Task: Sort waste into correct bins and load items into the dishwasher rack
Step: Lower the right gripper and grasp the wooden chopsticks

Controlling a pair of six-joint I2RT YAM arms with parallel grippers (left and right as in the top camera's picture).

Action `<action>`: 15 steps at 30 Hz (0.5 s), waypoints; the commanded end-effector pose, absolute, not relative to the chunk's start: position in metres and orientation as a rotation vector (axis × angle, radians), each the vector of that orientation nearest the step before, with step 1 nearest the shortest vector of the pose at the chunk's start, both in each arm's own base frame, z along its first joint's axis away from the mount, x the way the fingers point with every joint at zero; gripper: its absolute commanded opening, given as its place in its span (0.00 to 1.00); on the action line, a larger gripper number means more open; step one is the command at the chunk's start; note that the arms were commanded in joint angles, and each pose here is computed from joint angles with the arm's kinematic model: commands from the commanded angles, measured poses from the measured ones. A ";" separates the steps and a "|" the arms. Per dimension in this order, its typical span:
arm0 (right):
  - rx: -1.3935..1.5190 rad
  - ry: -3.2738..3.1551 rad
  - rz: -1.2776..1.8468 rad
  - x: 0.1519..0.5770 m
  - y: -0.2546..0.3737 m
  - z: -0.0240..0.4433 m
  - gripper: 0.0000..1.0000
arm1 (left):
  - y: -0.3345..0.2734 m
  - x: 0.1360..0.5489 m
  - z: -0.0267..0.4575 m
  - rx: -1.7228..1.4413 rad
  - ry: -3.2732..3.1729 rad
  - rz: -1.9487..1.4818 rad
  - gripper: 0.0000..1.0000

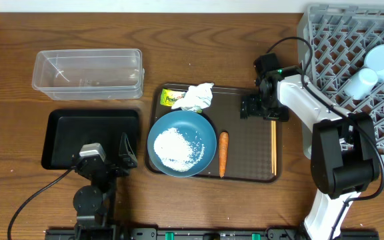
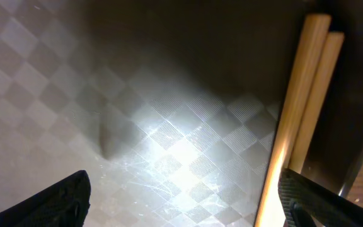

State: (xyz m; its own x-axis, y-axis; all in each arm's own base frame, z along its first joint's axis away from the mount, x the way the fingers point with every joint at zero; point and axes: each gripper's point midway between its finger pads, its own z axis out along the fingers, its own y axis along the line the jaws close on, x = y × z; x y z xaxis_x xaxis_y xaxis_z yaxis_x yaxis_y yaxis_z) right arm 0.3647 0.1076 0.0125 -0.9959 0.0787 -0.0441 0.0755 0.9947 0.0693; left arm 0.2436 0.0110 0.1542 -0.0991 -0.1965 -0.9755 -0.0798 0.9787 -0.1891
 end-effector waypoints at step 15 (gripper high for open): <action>0.077 3.099 0.056 0.367 0.104 0.009 0.97 | 0.014 0.243 0.136 -0.222 1.713 -0.076 0.98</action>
